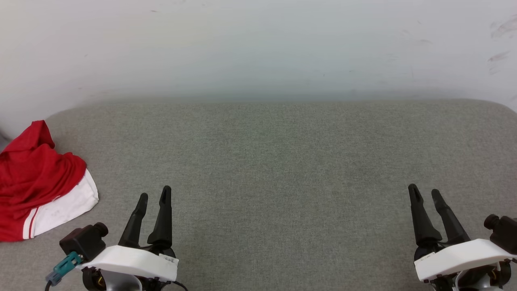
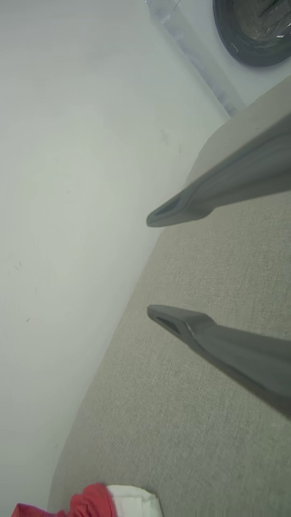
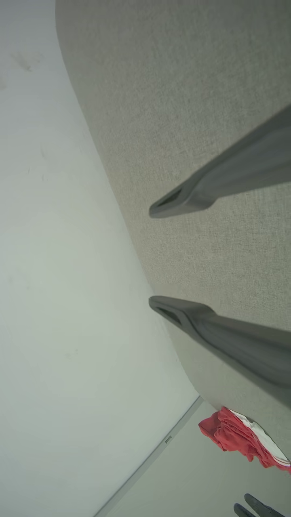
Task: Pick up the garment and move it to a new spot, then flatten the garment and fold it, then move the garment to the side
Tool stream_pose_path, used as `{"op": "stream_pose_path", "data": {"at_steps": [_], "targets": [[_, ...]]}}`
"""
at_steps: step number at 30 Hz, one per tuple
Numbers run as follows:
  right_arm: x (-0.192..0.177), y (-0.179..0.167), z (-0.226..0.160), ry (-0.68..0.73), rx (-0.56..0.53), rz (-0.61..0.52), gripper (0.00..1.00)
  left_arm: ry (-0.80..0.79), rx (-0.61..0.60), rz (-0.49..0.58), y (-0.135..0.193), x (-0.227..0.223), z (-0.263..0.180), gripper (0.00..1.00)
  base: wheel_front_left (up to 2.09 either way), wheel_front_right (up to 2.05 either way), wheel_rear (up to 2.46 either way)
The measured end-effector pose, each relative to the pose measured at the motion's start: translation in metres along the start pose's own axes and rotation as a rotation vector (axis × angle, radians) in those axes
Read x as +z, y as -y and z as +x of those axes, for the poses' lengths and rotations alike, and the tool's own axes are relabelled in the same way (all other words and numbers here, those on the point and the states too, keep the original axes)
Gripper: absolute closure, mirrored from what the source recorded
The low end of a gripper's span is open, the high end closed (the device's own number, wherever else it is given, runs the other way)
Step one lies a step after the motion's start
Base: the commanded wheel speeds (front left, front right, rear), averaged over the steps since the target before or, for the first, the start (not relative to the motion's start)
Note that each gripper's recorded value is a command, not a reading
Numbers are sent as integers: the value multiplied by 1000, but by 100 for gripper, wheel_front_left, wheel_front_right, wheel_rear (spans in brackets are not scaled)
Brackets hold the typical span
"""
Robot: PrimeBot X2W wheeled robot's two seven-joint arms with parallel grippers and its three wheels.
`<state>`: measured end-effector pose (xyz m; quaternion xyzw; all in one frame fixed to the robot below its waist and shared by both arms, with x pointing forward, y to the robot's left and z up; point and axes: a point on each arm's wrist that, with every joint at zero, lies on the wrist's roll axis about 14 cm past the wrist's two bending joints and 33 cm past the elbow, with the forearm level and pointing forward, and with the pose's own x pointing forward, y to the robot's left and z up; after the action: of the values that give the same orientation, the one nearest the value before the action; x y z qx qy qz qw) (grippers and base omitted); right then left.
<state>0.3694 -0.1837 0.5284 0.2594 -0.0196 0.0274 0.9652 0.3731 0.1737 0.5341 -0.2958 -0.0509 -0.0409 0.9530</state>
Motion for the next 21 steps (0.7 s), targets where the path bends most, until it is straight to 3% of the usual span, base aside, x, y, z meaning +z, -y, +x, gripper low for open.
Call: {"op": "stream_pose_path", "data": {"at_steps": [21], "targets": [[4, -5, -4, -15, 17, -275, 0, 1, -49, 316, 6, -1, -5, 0, 0, 0, 0]]}}
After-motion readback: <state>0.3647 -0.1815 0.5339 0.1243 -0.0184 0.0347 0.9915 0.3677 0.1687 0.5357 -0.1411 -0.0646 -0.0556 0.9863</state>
